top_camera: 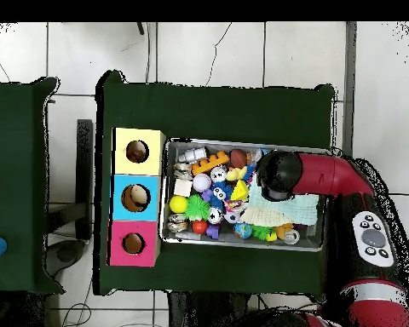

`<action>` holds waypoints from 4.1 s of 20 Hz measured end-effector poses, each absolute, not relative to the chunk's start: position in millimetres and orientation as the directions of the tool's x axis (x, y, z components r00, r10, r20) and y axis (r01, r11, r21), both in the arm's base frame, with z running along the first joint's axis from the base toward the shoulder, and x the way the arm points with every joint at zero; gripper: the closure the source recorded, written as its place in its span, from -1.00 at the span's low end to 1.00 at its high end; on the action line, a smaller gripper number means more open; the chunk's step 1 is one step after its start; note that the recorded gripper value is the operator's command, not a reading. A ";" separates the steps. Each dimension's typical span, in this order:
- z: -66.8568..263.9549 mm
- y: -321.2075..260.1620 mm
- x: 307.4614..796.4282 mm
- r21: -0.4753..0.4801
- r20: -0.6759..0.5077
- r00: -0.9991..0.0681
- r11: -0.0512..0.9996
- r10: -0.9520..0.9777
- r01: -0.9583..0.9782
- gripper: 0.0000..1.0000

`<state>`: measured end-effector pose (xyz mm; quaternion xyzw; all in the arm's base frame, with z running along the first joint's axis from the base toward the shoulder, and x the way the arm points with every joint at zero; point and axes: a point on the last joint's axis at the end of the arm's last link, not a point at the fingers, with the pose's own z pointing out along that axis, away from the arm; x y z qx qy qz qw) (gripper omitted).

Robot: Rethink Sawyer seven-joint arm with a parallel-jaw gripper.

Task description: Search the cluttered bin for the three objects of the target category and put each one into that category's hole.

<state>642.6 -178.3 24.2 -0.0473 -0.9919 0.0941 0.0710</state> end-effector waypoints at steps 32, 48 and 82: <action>142.1 -90.0 590.8 0.033 0.365 -0.897 0.959 0.250 0.281 1.00; 160.1 27.7 546.5 0.166 0.490 -0.847 0.932 0.206 0.322 1.00; -15.6 9.4 519.4 0.133 0.347 -0.916 0.956 0.202 0.261 1.00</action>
